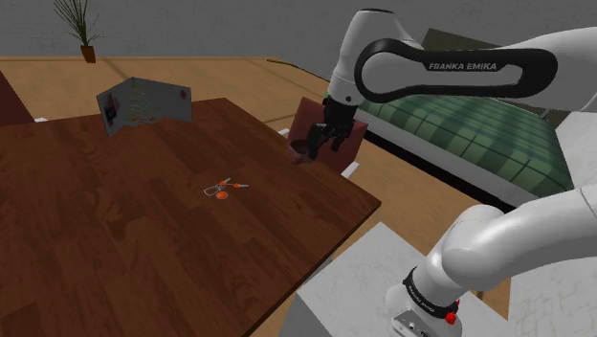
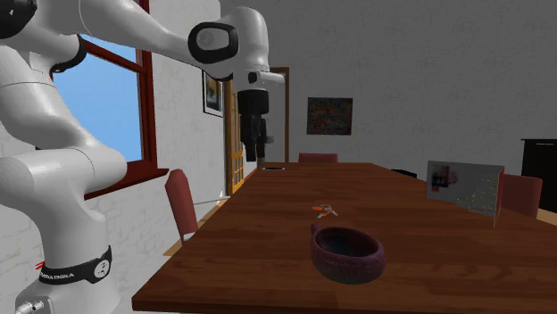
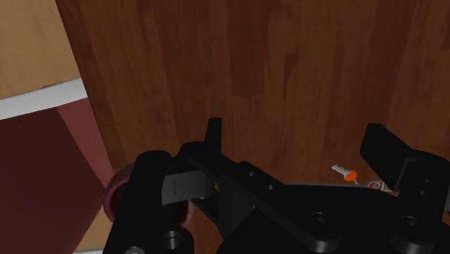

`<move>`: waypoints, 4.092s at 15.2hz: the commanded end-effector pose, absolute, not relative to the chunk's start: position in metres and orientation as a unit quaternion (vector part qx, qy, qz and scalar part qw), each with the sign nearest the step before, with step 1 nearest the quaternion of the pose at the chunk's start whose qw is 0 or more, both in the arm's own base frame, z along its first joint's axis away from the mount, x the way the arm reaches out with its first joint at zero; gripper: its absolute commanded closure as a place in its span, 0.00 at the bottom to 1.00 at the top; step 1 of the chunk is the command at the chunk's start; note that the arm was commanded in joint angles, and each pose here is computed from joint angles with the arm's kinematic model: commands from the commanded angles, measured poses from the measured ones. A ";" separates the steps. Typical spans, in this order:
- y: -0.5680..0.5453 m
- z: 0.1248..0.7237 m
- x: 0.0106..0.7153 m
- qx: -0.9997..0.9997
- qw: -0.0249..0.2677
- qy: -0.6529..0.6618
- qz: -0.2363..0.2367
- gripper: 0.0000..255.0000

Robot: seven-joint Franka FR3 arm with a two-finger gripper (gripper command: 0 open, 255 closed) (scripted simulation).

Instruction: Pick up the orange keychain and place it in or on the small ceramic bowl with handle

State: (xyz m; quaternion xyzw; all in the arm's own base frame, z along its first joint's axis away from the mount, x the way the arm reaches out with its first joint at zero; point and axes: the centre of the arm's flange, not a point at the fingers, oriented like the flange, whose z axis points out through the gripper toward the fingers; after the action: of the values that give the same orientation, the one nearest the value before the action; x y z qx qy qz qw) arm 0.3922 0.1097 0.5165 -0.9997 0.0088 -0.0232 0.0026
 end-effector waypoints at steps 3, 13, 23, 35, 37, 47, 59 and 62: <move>0.152 0.492 0.418 -1.000 0.002 0.023 -0.018 0.00; 0.247 0.429 0.488 -0.998 0.000 0.058 -0.006 0.00; 0.326 0.367 0.554 -0.996 -0.002 0.088 0.005 0.00; 0.326 0.333 0.554 -0.996 -0.002 0.088 0.005 0.00; 0.326 0.333 0.554 -0.996 -0.002 0.088 0.005 0.00; 0.326 0.333 0.553 -0.996 -0.002 0.088 0.005 1.00; 0.326 0.396 0.554 -0.996 -0.002 0.088 0.005 1.00; 0.326 0.412 0.554 -0.996 -0.002 0.088 0.005 1.00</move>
State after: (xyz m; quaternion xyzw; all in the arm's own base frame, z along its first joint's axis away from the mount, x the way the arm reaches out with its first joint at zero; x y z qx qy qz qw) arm 0.5538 0.3260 0.4052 -0.9961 0.0878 0.0045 -0.0016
